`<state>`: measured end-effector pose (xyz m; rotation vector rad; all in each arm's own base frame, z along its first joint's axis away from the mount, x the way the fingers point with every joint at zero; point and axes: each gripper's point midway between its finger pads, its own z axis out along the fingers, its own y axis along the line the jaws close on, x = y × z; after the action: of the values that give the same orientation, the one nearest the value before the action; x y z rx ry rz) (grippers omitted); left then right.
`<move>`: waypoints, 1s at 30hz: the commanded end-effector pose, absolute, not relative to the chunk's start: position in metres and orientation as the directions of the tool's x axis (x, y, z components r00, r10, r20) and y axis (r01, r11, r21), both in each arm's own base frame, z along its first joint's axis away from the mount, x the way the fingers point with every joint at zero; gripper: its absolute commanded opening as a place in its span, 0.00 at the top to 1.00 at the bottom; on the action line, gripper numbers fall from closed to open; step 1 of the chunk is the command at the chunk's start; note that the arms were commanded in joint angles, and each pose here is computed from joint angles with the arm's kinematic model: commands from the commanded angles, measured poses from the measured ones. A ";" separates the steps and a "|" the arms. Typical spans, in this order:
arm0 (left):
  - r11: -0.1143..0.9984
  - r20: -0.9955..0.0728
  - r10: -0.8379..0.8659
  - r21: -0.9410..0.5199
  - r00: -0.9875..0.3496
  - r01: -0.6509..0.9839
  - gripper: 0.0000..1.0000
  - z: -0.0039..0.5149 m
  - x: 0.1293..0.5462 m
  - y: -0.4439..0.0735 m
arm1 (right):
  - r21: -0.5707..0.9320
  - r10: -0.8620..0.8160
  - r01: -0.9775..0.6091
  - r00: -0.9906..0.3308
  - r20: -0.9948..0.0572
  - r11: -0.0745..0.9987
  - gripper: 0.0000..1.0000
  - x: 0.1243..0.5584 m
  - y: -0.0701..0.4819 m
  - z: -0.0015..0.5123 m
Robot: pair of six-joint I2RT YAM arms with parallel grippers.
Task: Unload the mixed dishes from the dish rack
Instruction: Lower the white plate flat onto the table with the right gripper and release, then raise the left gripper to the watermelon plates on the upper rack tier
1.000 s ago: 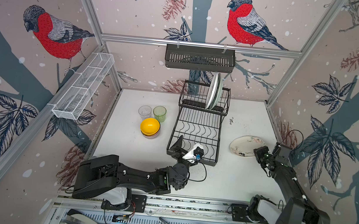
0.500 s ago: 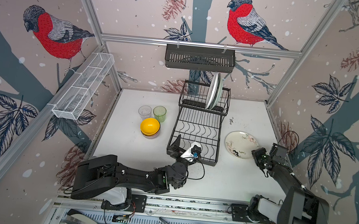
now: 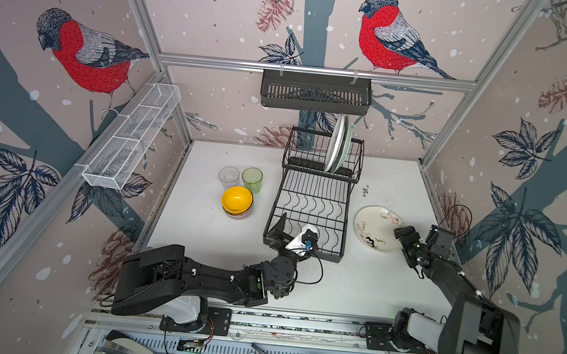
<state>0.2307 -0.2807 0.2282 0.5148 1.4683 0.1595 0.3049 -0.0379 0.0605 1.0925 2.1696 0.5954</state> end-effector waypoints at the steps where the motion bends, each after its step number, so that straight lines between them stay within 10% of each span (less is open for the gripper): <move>1: 0.898 -0.922 0.370 0.387 0.118 0.209 0.03 0.233 0.230 -0.280 | 0.628 0.799 0.506 -0.471 -0.373 0.592 0.07 0.308 -0.037 0.069; 30: 0.945 -0.995 0.090 0.073 -0.037 0.320 0.03 0.270 0.253 -0.285 | 0.592 0.522 -0.012 -0.458 -0.720 0.806 0.03 0.303 0.083 0.201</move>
<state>0.2528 -0.2811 0.2687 0.3259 1.5877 -0.1616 0.3011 0.0830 0.1909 0.3868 2.0117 0.6526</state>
